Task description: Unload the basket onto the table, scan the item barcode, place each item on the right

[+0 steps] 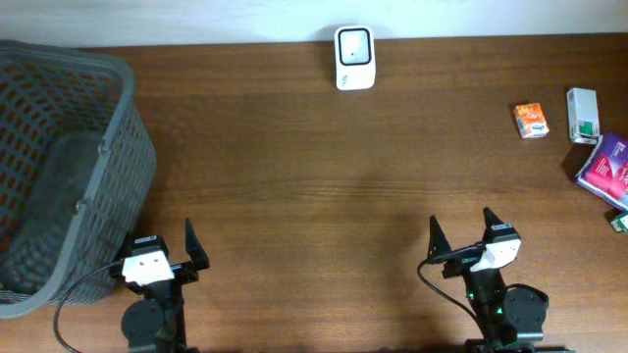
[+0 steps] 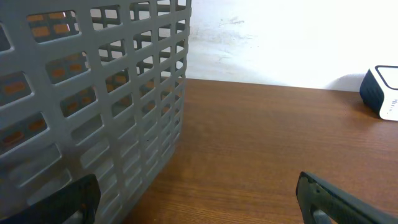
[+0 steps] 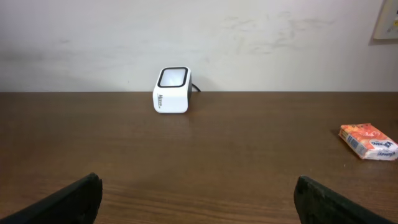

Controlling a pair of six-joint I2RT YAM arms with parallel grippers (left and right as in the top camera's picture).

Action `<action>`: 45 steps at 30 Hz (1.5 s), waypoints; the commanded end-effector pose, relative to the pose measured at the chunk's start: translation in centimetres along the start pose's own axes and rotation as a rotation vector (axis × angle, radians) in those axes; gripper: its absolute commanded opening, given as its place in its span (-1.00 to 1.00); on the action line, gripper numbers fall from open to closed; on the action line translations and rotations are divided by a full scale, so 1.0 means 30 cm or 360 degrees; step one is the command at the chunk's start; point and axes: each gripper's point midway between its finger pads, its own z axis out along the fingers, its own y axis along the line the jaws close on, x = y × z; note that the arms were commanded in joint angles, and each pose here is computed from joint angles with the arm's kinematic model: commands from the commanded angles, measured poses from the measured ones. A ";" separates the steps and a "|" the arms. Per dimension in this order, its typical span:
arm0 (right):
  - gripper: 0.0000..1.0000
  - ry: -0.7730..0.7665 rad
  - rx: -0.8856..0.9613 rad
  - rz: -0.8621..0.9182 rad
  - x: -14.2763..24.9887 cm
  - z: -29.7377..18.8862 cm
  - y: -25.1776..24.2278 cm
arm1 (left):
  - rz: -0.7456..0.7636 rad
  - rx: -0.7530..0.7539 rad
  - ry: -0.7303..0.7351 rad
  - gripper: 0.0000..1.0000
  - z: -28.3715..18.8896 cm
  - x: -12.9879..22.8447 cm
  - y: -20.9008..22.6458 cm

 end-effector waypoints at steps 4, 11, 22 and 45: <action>0.97 0.0008 -0.0005 -0.0011 0.012 0.001 0.003 | 0.0029 0.0015 0.0007 0.98 0.003 0.014 -0.005; 0.97 0.0009 -0.0005 -0.0011 0.012 0.001 0.003 | 0.0162 0.0172 0.0005 0.98 -0.003 0.018 -0.079; 0.97 0.0009 -0.0005 -0.0011 0.012 0.001 0.003 | 0.0057 0.0100 0.0012 0.98 0.001 0.017 -0.043; 0.97 0.0009 -0.0005 -0.0011 0.012 0.001 0.003 | 0.0057 0.0100 0.0012 0.98 0.001 0.017 -0.043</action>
